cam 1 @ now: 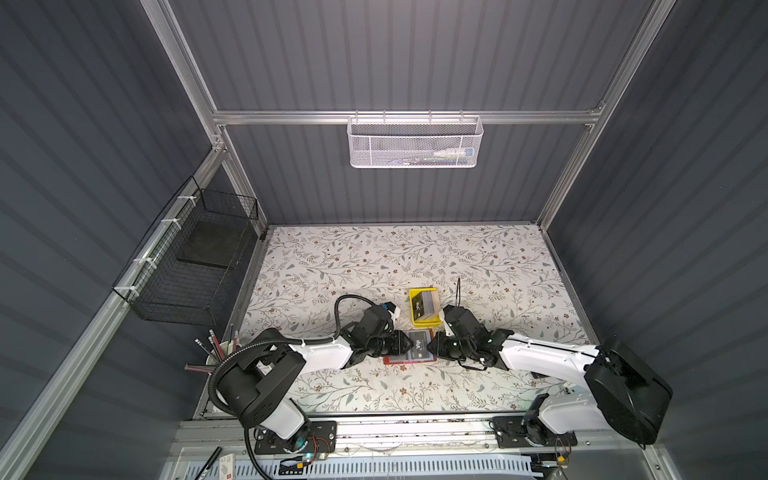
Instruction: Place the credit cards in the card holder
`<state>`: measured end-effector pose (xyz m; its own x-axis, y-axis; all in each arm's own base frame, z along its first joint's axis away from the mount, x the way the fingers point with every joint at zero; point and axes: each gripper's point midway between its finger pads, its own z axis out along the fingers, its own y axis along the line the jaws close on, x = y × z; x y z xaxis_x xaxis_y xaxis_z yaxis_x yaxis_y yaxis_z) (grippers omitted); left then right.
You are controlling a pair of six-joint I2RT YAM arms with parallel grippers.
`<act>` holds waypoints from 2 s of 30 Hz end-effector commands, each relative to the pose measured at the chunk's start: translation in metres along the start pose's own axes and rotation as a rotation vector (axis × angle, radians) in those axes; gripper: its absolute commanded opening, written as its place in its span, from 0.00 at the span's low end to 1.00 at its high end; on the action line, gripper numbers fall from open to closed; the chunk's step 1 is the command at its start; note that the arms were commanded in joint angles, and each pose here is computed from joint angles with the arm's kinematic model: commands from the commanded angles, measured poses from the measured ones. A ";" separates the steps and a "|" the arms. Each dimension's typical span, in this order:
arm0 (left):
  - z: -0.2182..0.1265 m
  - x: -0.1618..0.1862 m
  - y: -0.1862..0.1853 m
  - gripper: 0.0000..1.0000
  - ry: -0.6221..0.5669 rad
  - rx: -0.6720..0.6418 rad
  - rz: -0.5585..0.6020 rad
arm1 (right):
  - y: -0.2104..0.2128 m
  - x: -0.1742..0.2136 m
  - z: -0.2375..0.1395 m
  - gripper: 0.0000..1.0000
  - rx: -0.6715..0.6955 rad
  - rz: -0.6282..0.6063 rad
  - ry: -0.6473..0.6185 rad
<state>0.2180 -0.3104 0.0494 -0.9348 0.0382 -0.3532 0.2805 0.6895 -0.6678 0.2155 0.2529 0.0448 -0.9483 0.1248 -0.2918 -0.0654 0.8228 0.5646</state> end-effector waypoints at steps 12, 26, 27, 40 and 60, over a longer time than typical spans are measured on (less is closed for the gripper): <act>0.012 0.001 0.002 0.23 0.030 -0.063 0.041 | -0.008 0.003 0.006 0.18 -0.031 0.063 0.000; 0.021 0.010 0.015 0.15 0.063 -0.137 0.023 | -0.015 0.005 0.005 0.18 -0.021 0.077 -0.011; 0.020 0.010 0.016 0.15 0.060 -0.139 0.022 | -0.015 0.005 0.005 0.18 -0.020 0.077 -0.010; 0.021 0.015 0.020 0.13 0.067 -0.150 0.010 | -0.003 0.004 0.007 0.18 -0.071 0.051 0.003; 0.022 0.016 0.019 0.12 0.060 -0.138 0.003 | -0.005 0.006 0.011 0.20 -0.059 0.046 0.019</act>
<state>0.2185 -0.3181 0.0296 -0.9372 0.0771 -0.3403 0.2767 0.7582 -0.5904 0.2114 0.2523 0.0302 -0.9560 0.1628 -0.2442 -0.0241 0.7856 0.6183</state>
